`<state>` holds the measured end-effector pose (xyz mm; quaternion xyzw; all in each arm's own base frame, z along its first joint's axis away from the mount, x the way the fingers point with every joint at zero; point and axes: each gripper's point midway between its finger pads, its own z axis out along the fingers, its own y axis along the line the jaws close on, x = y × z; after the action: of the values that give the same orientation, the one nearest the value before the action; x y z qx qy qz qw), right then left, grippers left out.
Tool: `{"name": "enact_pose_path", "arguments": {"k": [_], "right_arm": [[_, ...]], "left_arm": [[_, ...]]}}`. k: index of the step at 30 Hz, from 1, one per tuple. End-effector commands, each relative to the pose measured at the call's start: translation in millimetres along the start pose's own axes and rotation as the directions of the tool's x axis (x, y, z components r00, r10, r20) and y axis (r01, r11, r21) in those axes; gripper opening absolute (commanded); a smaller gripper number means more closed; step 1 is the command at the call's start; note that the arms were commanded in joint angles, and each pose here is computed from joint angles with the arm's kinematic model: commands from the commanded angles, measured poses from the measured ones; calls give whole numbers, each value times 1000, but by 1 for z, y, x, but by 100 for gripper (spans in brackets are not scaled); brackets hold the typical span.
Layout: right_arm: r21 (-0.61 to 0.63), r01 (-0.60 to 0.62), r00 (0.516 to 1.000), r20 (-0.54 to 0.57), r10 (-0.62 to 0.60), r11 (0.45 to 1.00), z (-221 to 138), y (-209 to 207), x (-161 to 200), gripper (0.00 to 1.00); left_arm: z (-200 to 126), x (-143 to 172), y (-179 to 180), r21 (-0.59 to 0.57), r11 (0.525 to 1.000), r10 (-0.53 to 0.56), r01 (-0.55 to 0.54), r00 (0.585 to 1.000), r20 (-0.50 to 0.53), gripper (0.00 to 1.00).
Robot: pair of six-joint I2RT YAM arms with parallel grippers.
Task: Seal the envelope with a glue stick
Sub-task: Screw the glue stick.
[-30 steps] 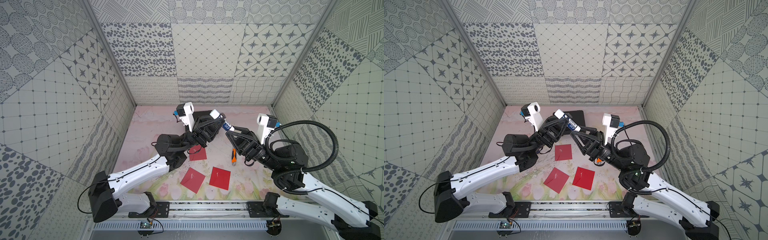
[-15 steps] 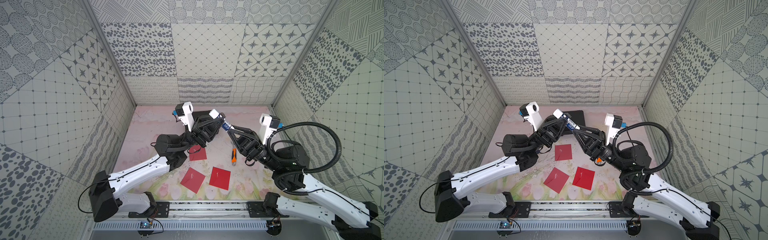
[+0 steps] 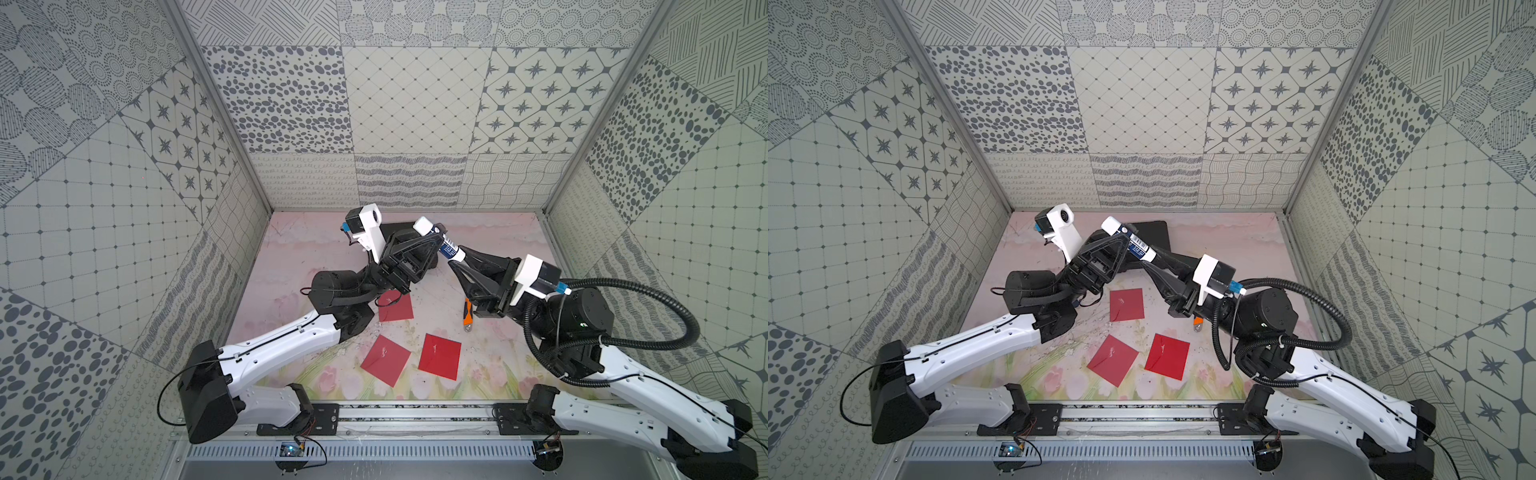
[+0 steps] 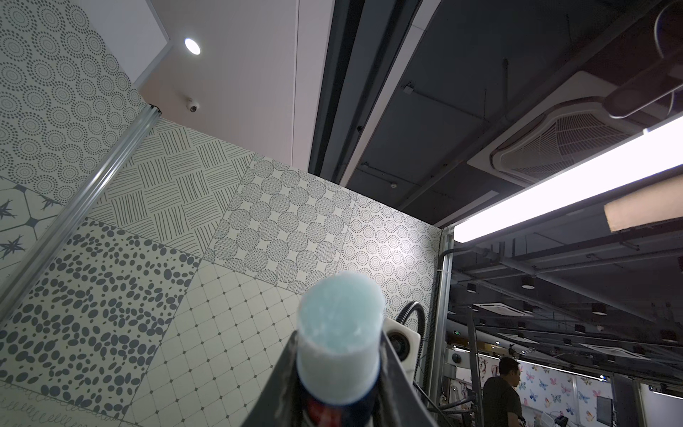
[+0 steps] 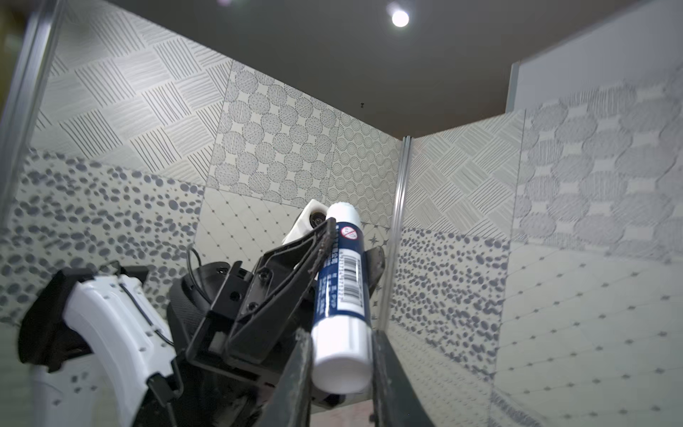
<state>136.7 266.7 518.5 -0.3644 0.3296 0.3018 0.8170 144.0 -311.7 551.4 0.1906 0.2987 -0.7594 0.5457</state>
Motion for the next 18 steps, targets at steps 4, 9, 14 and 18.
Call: {"name": "enact_pose_path", "arguments": {"k": [4,9,14,18], "right_arm": [[-81,770,637,176,-751,633,6,40,9,13],[-66,533,845,91,-527,843,-5,25,-5,32],[25,-119,993,11,119,993,-23,-6,-26,47],[126,-632,774,53,631,765,-31,-25,-21,54]], "left_arm": [[-5,-5,16,-71,997,-36,40,998,61,0],[-5,-6,13,-63,997,-31,35,998,61,0],[-5,-10,3,-40,999,-3,5,999,42,0],[-4,-13,-6,-17,1000,17,-17,999,33,0]]}}
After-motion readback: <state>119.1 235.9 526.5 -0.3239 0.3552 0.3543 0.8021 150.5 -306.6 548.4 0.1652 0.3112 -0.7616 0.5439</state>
